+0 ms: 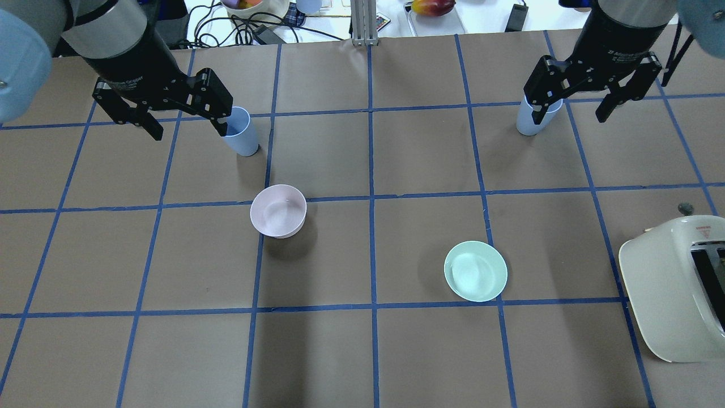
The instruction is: Stack blue cups with both arms
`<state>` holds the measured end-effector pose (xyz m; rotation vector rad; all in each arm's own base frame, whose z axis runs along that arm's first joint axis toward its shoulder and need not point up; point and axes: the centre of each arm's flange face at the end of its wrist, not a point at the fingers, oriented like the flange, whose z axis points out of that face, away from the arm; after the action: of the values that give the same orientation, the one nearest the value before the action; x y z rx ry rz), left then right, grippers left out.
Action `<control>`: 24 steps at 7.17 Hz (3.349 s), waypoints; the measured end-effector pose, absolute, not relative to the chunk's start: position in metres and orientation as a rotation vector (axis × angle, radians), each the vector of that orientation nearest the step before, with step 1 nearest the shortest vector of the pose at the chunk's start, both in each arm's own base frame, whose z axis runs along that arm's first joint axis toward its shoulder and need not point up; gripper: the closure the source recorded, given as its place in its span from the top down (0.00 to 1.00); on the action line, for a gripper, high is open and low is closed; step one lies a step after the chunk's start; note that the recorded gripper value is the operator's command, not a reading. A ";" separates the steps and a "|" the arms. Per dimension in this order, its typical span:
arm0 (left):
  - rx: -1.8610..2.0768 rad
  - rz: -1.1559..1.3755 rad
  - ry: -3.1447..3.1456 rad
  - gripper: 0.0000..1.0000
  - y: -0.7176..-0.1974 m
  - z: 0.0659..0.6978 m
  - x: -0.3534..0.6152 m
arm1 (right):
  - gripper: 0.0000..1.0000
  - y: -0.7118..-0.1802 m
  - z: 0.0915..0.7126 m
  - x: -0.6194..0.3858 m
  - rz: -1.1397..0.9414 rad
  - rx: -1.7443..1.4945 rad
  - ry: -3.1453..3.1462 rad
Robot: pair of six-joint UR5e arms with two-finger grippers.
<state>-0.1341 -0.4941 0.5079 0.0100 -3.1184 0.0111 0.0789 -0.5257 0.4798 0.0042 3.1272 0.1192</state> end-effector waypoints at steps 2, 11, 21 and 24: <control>0.007 0.009 -3.119 1.00 -0.494 0.507 -0.134 | 1.00 -0.526 0.479 0.079 0.119 0.005 3.129; -0.045 0.118 -3.121 1.00 -0.637 0.349 -0.127 | 1.00 -0.516 0.478 0.083 0.146 -0.003 3.123; -0.016 0.170 -3.148 0.00 -0.672 0.250 -0.166 | 1.00 -0.502 0.486 0.116 0.111 -0.099 3.132; 0.109 0.279 -3.088 0.00 -0.655 0.274 -0.298 | 1.00 -0.502 0.487 0.116 0.112 -0.100 3.132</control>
<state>-0.2976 -0.6545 0.2737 0.1093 -3.0880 0.2786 0.1160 -0.5020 0.4868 -0.1001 3.1322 0.1119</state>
